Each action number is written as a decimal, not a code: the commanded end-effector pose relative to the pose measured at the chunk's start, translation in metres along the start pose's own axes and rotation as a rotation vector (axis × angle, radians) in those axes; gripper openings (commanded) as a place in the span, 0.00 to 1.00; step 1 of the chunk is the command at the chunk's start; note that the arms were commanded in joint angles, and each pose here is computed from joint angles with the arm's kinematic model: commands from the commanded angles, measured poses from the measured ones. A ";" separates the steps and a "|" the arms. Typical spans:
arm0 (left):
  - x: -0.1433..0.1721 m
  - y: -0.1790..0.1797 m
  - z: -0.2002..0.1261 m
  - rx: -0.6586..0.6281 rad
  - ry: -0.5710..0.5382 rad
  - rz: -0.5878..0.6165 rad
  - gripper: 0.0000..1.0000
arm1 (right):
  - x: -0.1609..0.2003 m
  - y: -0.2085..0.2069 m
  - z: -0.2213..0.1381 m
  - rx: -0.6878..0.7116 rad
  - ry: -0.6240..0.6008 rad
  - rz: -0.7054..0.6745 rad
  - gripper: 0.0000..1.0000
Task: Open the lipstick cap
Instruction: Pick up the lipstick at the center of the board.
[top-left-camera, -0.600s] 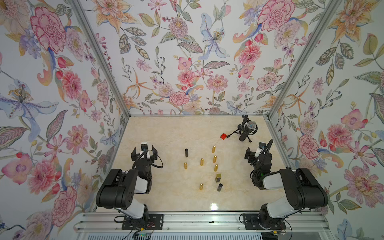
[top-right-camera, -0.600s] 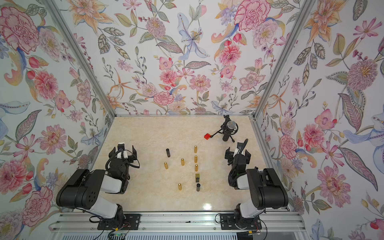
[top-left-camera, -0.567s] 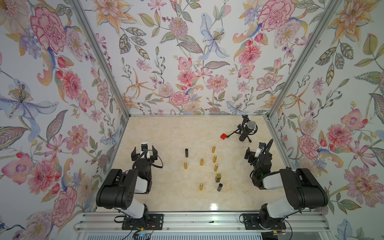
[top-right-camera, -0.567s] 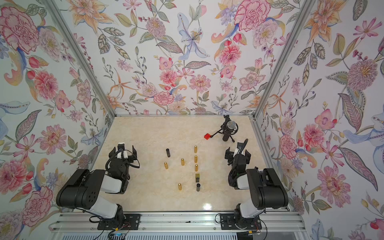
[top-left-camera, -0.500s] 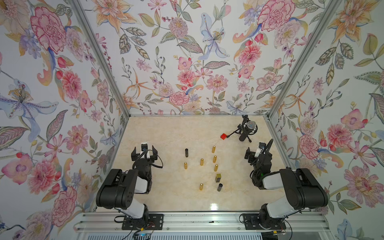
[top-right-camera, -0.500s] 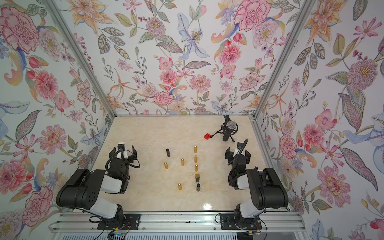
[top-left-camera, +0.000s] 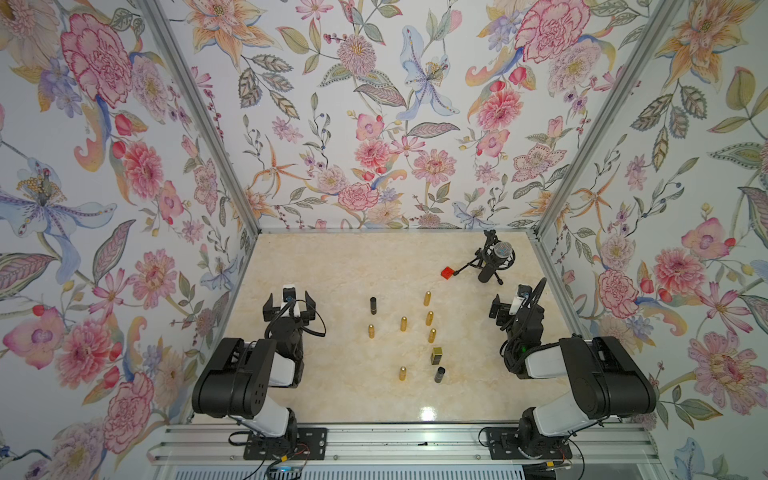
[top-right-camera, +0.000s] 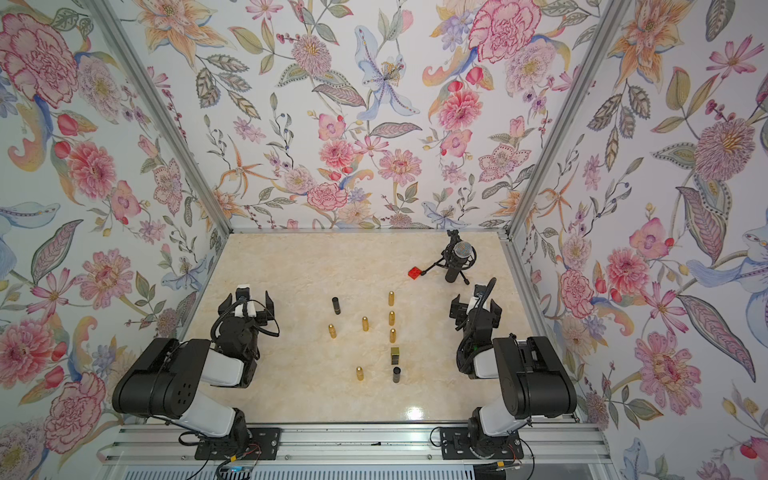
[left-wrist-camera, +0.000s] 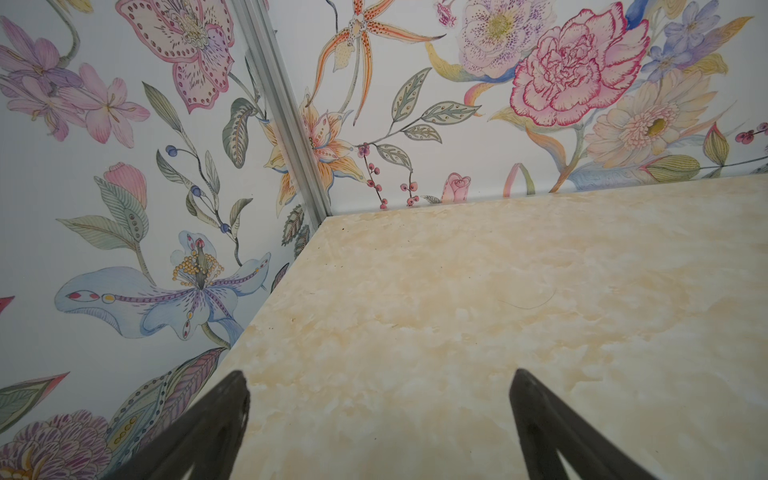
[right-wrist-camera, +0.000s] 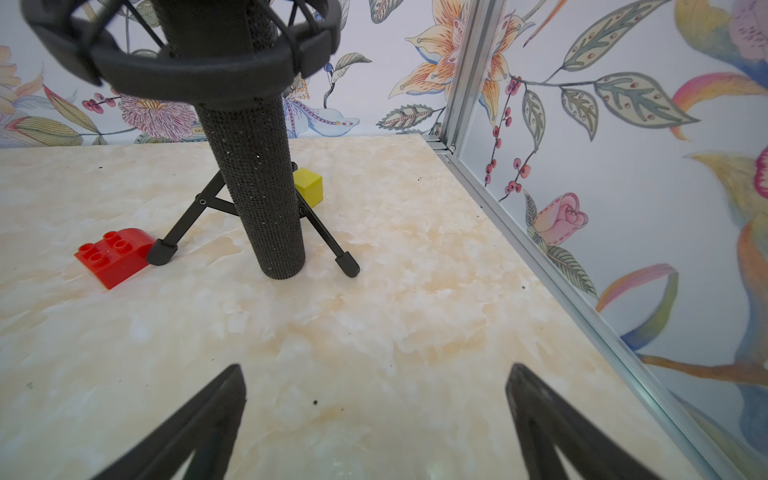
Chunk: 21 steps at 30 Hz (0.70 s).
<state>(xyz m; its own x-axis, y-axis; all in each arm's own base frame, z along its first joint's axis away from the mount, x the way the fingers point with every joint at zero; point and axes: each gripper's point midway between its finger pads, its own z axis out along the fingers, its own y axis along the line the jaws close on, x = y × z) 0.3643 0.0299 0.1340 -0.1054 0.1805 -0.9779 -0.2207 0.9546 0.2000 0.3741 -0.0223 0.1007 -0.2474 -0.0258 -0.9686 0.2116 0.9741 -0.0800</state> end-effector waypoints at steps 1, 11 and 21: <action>-0.011 0.004 0.003 -0.011 -0.036 0.000 0.99 | -0.011 0.001 0.002 -0.005 -0.035 0.011 1.00; -0.013 0.000 0.001 0.014 -0.048 0.010 0.99 | -0.010 0.001 0.001 -0.006 -0.034 0.014 1.00; -0.028 0.017 -0.035 -0.023 -0.156 -0.032 0.99 | -0.016 -0.007 -0.012 0.018 -0.087 0.035 1.00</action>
<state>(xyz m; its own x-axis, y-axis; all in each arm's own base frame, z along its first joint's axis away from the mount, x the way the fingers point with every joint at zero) 0.3366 0.0305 0.1362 -0.0652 0.1794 -0.9816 -0.2223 0.9564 0.1895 0.3702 -0.0241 0.1030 -0.2331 -0.0232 -0.9722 0.2214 0.9722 -0.0763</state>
